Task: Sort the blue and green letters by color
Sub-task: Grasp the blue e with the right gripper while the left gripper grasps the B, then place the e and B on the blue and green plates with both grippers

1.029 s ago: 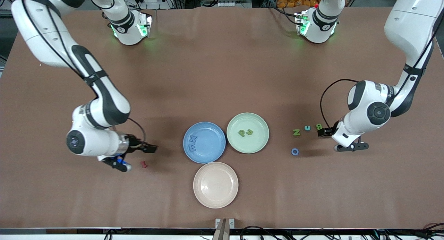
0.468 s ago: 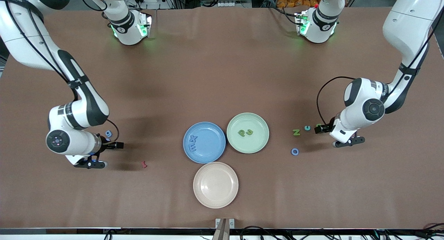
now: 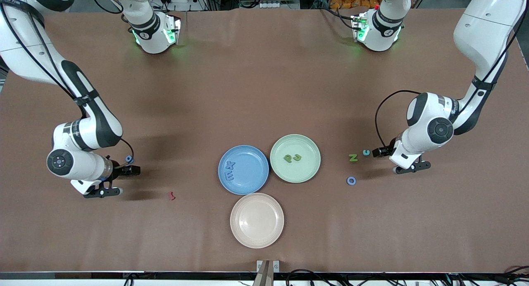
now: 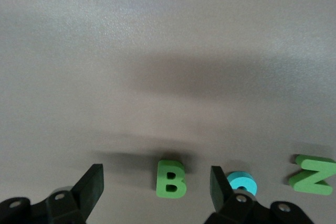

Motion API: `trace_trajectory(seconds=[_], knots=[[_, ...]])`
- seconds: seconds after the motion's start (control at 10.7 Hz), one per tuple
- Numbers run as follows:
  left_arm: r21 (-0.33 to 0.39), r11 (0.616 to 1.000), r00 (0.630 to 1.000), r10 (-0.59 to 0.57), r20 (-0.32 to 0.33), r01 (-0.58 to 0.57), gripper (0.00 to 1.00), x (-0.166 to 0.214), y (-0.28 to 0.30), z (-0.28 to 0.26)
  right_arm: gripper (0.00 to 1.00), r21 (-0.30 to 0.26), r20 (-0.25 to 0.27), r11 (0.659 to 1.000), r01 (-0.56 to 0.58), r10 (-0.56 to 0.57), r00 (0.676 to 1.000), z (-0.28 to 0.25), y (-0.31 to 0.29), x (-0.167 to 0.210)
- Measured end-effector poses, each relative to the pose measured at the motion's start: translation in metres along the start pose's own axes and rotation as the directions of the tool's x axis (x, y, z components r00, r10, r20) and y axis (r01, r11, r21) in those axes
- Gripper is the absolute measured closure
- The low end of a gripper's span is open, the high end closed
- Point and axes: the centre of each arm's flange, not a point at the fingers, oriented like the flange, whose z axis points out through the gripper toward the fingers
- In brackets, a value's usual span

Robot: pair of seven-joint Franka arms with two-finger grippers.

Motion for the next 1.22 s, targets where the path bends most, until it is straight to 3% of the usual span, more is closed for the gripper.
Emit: trace_trajectory(seconds=[0.28,0.37,0.65,0.75,0.94,1.03,1.22], knots=[[0.001,1.0,1.0,0.006,0.018,-0.006,0.16,-0.003,0.001,0.01,0.0,-0.004,-0.001,1.0,0.018,-0.018,1.0,0.012,-0.004,-0.006],[0.001,1.0,1.0,0.009,0.022,-0.009,0.24,-0.004,0.003,0.012,0.0,-0.008,0.0,1.0,0.019,-0.019,1.0,0.013,-0.002,-0.007],[0.001,1.0,1.0,0.014,0.025,-0.014,0.34,-0.005,0.005,0.015,0.0,-0.012,0.005,1.0,0.029,-0.029,1.0,0.015,0.005,-0.009],[0.0,1.0,1.0,0.014,0.026,-0.014,0.42,-0.005,0.005,0.015,0.0,-0.012,0.007,0.999,0.031,-0.031,0.999,0.016,0.008,-0.01],[-0.005,1.0,1.0,0.019,0.018,-0.018,0.69,-0.003,0.009,0.012,0.04,-0.011,0.012,0.999,0.031,-0.031,0.999,0.019,0.01,-0.012],[-0.005,1.0,1.0,0.017,0.014,-0.016,0.74,-0.002,0.009,0.011,0.11,-0.011,0.014,0.999,0.031,-0.031,0.999,0.019,0.01,-0.012],[-0.005,1.0,1.0,0.021,-0.021,-0.021,0.74,0.007,0.013,-0.006,0.42,-0.015,0.004,0.999,0.033,-0.032,0.999,0.012,0.01,-0.011]])
